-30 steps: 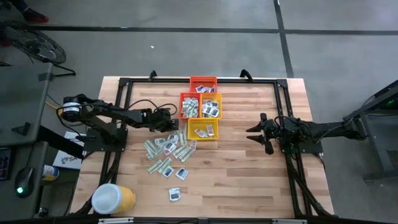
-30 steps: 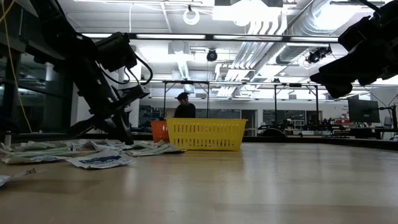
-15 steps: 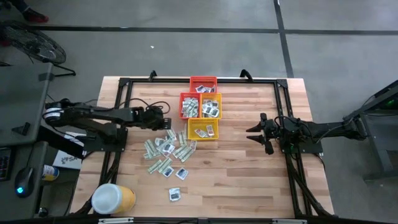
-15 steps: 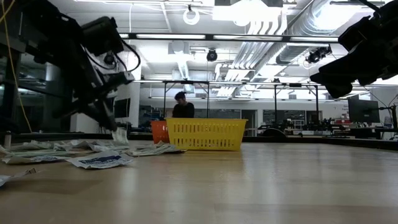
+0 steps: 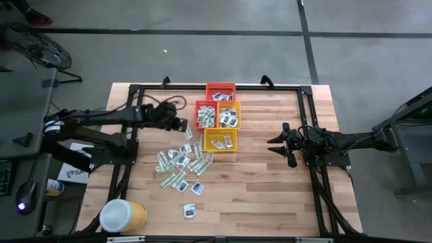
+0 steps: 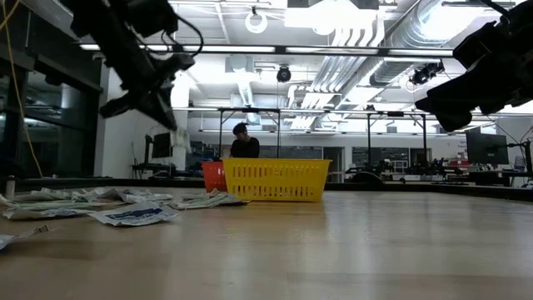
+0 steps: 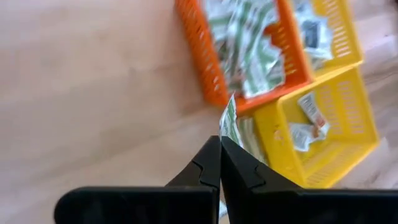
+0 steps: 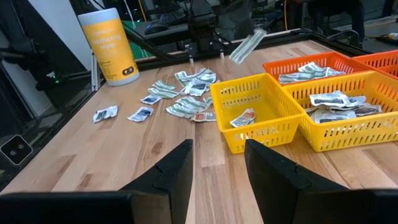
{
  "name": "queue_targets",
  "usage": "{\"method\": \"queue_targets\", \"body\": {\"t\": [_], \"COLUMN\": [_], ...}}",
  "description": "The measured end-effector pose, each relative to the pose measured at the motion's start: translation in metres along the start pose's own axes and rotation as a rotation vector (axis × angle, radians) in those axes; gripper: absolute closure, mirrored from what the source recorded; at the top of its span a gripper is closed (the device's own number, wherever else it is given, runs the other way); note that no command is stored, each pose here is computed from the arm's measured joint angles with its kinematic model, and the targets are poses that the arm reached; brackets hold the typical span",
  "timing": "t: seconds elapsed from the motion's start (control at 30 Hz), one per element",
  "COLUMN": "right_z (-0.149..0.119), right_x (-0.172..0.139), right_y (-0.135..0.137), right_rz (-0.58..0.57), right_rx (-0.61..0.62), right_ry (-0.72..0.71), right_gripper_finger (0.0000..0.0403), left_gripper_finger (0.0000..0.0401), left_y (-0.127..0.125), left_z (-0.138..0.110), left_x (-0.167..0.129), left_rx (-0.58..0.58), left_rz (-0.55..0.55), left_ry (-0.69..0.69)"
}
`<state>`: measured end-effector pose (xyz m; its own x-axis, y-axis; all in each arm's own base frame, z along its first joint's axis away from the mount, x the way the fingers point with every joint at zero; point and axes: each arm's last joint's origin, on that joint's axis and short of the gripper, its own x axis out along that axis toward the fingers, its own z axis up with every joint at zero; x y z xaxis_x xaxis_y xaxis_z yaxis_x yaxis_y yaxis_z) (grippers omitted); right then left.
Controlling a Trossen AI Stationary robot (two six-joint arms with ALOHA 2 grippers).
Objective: Pick & Place First Aid Supplies
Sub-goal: Put the bandage into the bottom orange bin
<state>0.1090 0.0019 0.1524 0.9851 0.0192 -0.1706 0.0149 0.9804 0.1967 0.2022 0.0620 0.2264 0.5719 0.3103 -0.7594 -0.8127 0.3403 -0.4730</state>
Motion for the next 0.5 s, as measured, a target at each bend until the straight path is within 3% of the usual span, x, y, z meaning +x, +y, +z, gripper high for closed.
{"method": "queue_targets", "body": {"t": [0.23,0.5], "right_z": [0.000,0.000], "right_x": [0.000,0.000], "right_y": [0.000,0.000], "right_rz": [0.000,0.000], "right_rx": [0.000,0.000], "right_ry": [0.000,0.000], "right_gripper_finger": [0.0263,0.0263], "left_gripper_finger": [0.0401,0.0401], "left_y": [-0.013,-0.026], "left_z": [0.031,0.056], "left_x": [-0.007,0.019], "left_rx": [0.048,0.131], "left_rz": [0.011,0.034], "left_ry": [-0.069,-0.043]}}
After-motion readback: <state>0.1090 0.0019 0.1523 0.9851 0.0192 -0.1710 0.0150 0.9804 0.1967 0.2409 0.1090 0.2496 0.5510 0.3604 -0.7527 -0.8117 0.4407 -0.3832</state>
